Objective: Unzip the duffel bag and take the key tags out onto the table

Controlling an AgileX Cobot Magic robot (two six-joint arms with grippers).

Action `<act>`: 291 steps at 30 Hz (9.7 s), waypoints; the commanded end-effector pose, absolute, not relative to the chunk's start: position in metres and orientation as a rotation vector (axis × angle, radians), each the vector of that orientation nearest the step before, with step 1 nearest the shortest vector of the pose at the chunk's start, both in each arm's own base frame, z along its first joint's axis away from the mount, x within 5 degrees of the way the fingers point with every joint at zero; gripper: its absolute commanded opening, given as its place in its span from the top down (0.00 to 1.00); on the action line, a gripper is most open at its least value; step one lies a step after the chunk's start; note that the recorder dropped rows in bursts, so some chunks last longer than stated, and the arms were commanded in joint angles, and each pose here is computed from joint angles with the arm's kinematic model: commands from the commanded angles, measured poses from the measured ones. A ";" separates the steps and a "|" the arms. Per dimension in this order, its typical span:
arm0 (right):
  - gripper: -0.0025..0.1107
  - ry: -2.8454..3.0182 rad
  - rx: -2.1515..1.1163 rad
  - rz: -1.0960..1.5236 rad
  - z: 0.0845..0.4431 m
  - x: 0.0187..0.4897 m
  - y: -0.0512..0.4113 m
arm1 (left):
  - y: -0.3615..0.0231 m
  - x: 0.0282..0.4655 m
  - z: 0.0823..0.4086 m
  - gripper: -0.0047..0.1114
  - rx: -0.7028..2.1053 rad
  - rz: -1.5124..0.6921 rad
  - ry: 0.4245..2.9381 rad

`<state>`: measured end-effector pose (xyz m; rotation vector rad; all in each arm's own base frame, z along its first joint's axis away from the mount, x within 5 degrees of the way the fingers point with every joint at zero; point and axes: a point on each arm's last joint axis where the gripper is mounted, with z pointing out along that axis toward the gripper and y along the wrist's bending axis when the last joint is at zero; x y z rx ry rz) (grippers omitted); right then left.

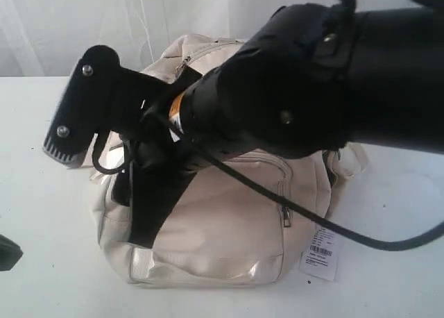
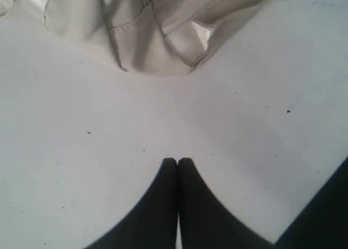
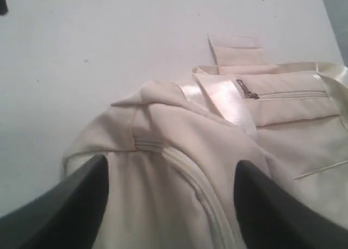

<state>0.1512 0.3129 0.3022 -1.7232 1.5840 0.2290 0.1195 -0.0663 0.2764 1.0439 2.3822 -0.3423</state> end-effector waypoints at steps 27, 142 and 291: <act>0.98 2.168 -1.509 -0.263 0.243 0.162 0.262 | -0.069 0.120 0.276 0.96 1.023 -0.365 2.356; 0.50 1.900 -0.751 1.016 0.265 0.193 0.358 | -0.029 0.189 0.290 0.96 0.320 -0.589 2.277; 0.98 1.923 -0.466 0.772 0.236 0.377 0.357 | -0.005 0.152 0.217 0.96 -0.076 -0.336 2.798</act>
